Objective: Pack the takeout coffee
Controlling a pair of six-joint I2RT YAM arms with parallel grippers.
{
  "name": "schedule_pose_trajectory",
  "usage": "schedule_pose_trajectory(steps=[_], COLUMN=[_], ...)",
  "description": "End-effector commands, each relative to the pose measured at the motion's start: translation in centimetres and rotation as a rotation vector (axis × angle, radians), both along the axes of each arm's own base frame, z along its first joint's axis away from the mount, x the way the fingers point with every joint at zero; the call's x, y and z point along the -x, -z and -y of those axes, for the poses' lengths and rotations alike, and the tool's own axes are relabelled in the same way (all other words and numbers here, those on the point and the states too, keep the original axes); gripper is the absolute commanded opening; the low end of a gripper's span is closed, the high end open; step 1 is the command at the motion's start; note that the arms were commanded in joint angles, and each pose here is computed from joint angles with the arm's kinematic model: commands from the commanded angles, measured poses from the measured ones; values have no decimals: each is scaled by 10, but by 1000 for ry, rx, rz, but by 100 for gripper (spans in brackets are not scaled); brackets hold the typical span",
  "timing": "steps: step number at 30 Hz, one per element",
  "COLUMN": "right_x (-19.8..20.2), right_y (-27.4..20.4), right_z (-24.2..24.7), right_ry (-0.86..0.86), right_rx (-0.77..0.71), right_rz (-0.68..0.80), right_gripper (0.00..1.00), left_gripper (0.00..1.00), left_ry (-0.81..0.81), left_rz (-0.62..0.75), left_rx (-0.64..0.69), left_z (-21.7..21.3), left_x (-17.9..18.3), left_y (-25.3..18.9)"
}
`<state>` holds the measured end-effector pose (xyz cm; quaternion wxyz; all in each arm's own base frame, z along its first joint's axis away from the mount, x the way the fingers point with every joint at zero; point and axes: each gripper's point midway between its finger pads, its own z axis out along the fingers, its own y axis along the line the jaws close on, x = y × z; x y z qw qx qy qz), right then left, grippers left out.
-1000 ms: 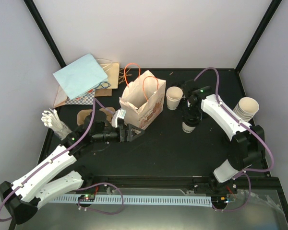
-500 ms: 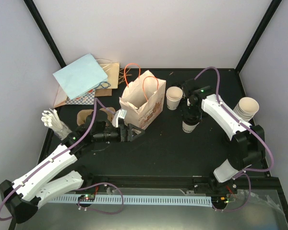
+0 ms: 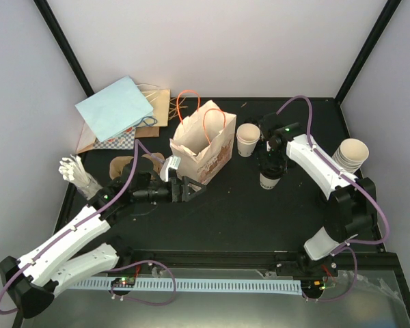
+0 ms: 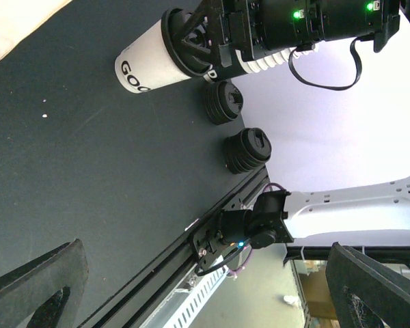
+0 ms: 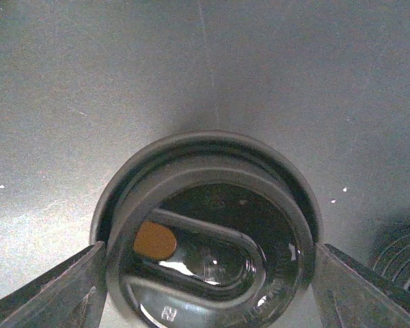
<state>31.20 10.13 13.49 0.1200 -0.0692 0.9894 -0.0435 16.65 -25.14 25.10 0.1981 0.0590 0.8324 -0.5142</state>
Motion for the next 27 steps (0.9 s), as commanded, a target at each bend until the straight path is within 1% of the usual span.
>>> schedule_pose_trajectory(steps=[1,3,8,16,27], right_x=[1,2,4,10,17], right_y=[1,1,5,19,28], right_z=[10,11,10,2,3], right_ry=[13,12,13,3,36], right_rx=[39,43,39,-7,-63], right_rz=[-7,-10,-22,-63,-79], right_gripper=[84,87,88,83,83], left_gripper=[98,98,98,98,98], left_ry=[22,23,23,22,26], left_rz=[27,27,26,26,18], left_rx=[15,15,13,11,10], left_z=[1,1,0,-1,0], left_x=[1,2,3,4,3], left_y=[-13,-13,-12,-12,-9])
